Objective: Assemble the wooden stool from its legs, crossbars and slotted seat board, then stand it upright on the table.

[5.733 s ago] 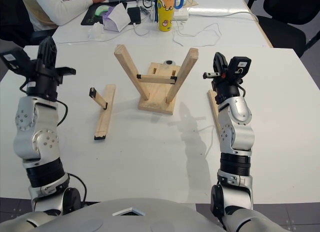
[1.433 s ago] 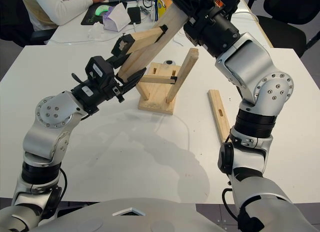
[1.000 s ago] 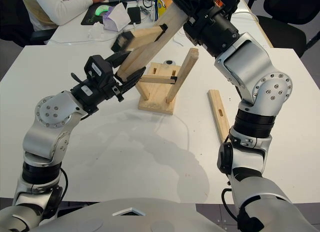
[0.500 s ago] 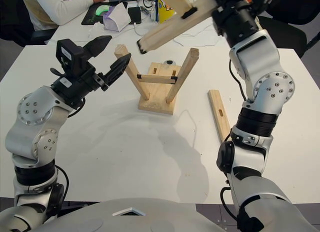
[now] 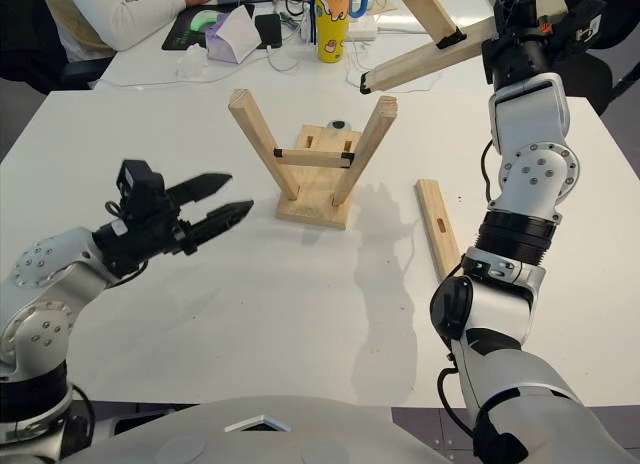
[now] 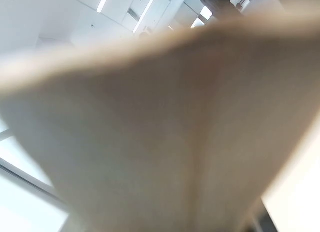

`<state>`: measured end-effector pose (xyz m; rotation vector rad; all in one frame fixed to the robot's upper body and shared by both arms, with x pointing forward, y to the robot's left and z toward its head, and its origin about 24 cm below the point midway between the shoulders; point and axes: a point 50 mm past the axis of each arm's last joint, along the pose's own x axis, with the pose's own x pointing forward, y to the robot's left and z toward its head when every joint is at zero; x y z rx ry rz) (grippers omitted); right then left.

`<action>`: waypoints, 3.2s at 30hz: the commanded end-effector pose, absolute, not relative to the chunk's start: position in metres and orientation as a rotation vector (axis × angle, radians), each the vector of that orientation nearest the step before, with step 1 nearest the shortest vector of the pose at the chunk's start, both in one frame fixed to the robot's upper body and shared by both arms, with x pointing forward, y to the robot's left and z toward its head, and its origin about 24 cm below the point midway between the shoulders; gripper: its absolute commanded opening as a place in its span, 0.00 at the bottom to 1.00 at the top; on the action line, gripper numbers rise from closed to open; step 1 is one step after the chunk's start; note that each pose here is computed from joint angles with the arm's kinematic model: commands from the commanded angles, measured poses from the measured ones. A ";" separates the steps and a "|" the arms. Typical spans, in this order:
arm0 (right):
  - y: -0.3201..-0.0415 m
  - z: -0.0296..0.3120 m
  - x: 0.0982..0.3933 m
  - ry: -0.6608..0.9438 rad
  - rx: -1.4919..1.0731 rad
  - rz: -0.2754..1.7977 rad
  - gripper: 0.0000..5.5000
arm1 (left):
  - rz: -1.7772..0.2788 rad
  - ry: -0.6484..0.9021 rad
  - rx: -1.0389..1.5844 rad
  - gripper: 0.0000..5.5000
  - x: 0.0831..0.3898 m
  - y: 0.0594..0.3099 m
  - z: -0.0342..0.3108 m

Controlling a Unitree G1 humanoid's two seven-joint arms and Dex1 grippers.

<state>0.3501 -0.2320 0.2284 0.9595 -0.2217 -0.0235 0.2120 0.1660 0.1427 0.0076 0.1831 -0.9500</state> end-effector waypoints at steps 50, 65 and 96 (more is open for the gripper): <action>-0.221 0.217 0.342 -0.219 0.971 -0.021 0.18 | -0.410 0.522 0.400 0.56 0.286 0.209 0.030; -0.217 0.218 0.345 -0.226 0.975 -0.010 0.18 | -0.807 0.158 0.214 0.56 0.311 0.092 0.110; -0.212 0.218 0.345 -0.209 0.949 0.015 0.18 | -0.062 0.385 0.358 0.56 0.334 0.225 0.054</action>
